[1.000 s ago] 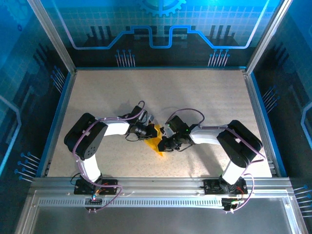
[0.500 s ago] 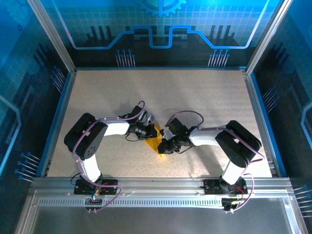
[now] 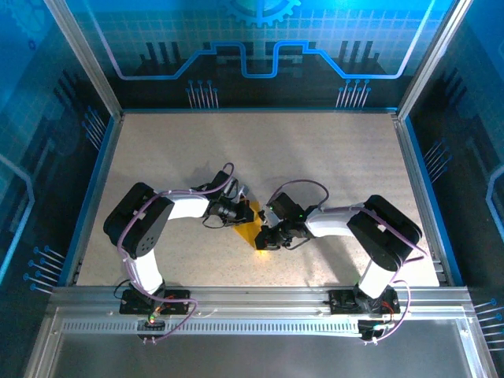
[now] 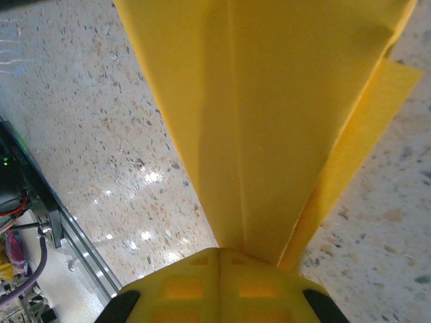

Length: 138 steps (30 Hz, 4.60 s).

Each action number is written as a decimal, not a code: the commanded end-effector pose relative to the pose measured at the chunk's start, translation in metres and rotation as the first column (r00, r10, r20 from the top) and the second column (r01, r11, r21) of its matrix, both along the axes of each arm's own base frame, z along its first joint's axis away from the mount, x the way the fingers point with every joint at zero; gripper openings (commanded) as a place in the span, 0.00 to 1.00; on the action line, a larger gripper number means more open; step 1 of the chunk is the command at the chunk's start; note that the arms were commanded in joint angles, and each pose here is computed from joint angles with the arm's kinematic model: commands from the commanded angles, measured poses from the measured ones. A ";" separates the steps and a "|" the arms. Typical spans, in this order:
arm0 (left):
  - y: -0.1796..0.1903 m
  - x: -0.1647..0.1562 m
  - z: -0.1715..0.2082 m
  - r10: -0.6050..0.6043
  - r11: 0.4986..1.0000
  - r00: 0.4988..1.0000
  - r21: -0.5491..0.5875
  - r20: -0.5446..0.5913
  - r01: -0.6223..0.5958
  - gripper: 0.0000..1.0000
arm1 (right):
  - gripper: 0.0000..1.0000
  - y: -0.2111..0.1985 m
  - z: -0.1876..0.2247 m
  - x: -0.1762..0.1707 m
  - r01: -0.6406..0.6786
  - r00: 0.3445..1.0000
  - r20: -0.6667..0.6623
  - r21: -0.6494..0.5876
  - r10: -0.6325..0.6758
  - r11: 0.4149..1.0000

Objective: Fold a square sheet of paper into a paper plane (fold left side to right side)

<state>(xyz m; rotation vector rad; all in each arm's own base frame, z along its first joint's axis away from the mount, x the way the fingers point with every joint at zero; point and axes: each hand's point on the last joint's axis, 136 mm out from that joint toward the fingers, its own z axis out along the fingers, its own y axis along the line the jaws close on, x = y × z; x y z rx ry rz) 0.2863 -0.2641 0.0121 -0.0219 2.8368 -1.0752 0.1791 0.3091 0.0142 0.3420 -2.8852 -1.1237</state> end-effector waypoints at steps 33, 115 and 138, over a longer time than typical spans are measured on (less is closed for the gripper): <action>0.021 -0.019 -0.029 0.032 0.993 0.997 0.118 -0.076 -0.023 0.04 | 0.06 -0.010 -0.004 -0.025 0.004 0.999 -0.042 -0.030 -0.006 1.000; 0.004 -0.013 0.043 0.042 0.997 0.997 -0.063 0.058 -0.038 0.06 | 0.00 -0.070 -0.065 -0.015 0.050 0.994 -0.075 -0.338 -0.079 0.940; -0.010 -0.031 -0.002 0.011 1.000 1.000 -0.006 -0.003 -0.011 0.05 | 0.00 -0.076 -0.069 -0.018 0.028 0.995 -0.081 -0.382 -0.064 0.924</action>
